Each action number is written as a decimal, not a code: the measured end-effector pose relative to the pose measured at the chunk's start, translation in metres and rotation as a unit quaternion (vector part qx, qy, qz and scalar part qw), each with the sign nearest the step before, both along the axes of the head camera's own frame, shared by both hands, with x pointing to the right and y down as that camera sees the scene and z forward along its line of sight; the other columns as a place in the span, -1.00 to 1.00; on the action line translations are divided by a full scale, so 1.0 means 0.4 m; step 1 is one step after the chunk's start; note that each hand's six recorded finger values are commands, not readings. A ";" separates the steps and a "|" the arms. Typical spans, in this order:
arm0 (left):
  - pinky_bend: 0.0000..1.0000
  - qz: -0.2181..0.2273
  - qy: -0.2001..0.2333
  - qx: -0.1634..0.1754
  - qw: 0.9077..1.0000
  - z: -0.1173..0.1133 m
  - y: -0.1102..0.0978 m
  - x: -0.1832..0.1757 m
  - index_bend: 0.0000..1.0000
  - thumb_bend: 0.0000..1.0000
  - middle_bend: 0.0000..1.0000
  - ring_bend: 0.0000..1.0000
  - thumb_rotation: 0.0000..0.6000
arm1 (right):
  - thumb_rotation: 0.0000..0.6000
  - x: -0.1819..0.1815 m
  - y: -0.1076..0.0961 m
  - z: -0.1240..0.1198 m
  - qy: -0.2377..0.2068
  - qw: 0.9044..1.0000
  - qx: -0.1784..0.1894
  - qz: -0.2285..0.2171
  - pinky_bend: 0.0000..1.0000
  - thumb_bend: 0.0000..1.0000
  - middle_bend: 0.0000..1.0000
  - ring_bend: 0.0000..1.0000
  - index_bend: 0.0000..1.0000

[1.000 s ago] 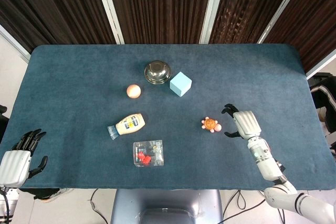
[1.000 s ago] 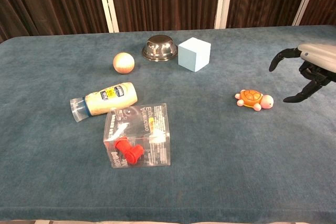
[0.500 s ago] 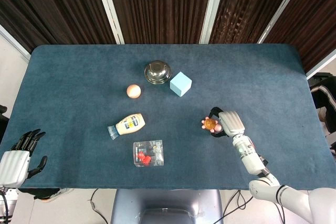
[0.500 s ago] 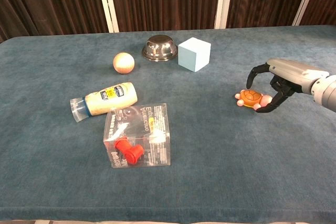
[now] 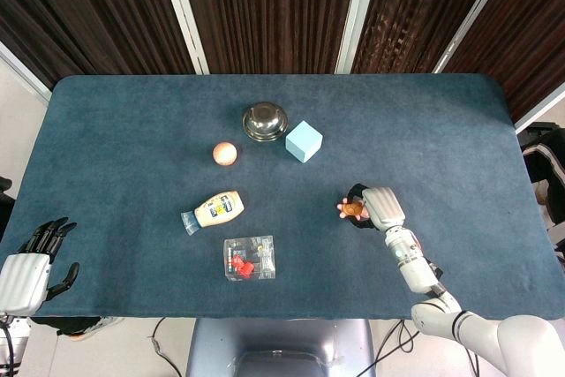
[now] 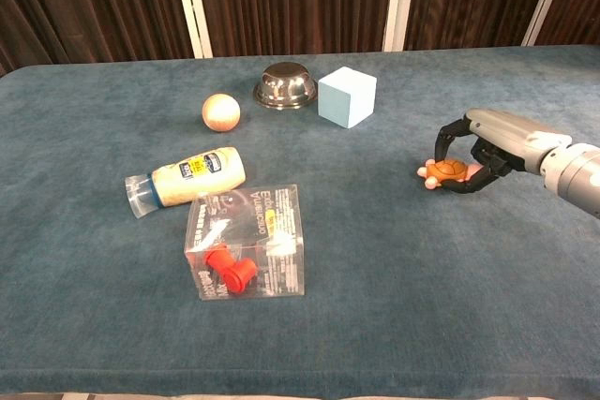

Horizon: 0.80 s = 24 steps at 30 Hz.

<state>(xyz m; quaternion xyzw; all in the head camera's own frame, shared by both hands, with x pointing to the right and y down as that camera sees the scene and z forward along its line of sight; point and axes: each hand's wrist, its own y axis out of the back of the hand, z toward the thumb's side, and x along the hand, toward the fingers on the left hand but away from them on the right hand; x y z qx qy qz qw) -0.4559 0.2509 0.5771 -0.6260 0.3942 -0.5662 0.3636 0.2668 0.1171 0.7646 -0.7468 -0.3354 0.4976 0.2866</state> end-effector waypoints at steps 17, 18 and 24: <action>-0.25 0.003 -0.004 -0.006 1.000 0.006 0.000 0.006 -0.65 -0.23 -0.76 -0.76 1.00 | 1.00 0.043 -0.007 -0.025 0.013 1.000 0.021 -0.006 0.94 0.98 0.24 1.00 0.61; -0.25 0.003 -0.004 -0.006 1.000 0.006 0.000 0.005 -0.65 -0.23 -0.76 -0.76 1.00 | 1.00 0.046 -0.006 -0.026 0.013 1.000 0.018 -0.006 0.92 0.93 0.23 0.99 0.54; -0.25 0.003 -0.005 -0.008 1.000 0.009 0.001 0.006 -0.65 -0.24 -0.76 -0.76 1.00 | 1.00 0.068 0.003 -0.048 0.012 1.000 -0.005 -0.001 0.81 -0.03 -0.18 0.89 -0.19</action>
